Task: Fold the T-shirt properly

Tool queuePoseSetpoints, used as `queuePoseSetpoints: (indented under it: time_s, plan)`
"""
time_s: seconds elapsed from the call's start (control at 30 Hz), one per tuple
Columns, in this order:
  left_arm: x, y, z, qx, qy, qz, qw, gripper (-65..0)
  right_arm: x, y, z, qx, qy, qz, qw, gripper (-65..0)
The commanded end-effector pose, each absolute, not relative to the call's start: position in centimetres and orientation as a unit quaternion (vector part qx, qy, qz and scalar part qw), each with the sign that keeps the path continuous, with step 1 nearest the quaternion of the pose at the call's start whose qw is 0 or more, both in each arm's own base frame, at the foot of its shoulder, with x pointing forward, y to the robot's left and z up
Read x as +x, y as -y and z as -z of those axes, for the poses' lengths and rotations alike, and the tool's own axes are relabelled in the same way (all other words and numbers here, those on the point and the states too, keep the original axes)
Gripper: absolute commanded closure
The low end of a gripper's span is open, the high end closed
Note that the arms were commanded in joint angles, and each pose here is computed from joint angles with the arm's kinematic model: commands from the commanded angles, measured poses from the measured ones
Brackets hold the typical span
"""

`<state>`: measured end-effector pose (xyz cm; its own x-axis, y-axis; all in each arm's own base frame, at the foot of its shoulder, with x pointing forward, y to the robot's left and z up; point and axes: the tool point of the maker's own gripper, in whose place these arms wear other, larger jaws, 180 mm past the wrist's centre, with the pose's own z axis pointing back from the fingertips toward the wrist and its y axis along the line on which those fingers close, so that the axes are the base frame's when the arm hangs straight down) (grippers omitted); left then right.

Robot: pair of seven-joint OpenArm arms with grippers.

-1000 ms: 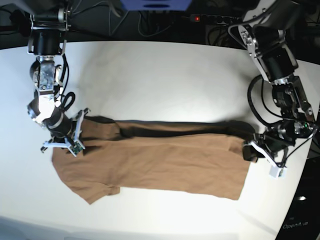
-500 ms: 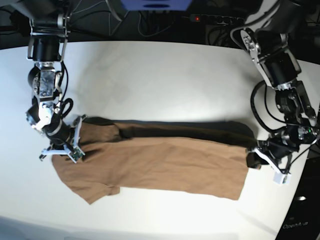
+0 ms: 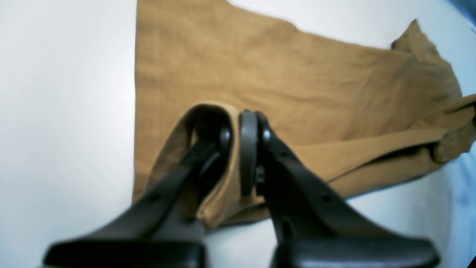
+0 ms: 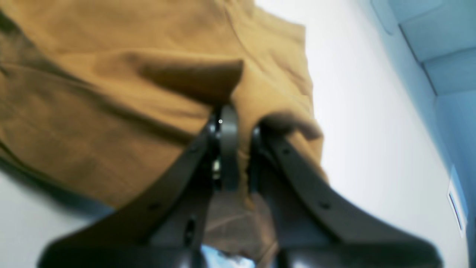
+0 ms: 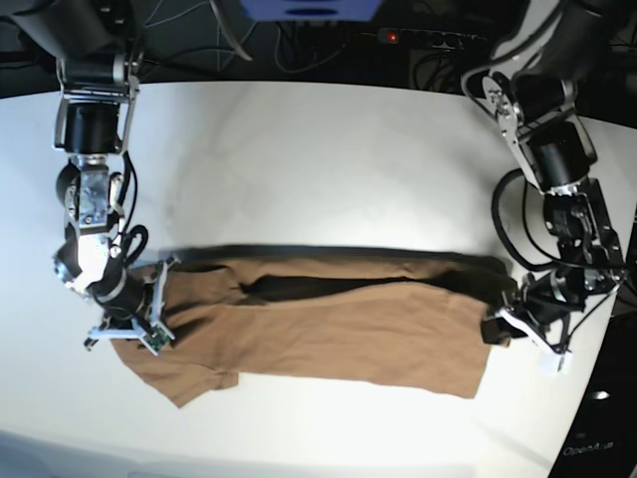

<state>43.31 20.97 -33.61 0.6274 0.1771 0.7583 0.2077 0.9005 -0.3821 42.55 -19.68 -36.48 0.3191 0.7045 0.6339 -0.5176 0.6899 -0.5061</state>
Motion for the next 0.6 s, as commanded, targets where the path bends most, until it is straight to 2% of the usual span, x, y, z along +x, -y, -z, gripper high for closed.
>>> queuePoseSetpoints:
  time_s: [0.0, 0.27, 0.57]
  plan:
    - [44.9, -21.5, 30.9, -0.222, 0.468, 0.014, 0.855, -2.8, 43.8, 20.3, 34.8, -0.115, 0.463, -0.374, 0.795, -0.1]
    - [46.3, -21.5, 28.7, -0.223, 0.496, 0.014, 0.839, -2.8, 43.2, 19.9, 37.5, -0.074, 0.461, -0.366, 0.805, -0.1]
    - [46.2, -21.6, 28.9, -0.225, 0.511, 0.005, 0.83, -2.9, 43.6, 21.1, 37.4, -0.079, 0.459, -0.363, 0.807, -0.4]
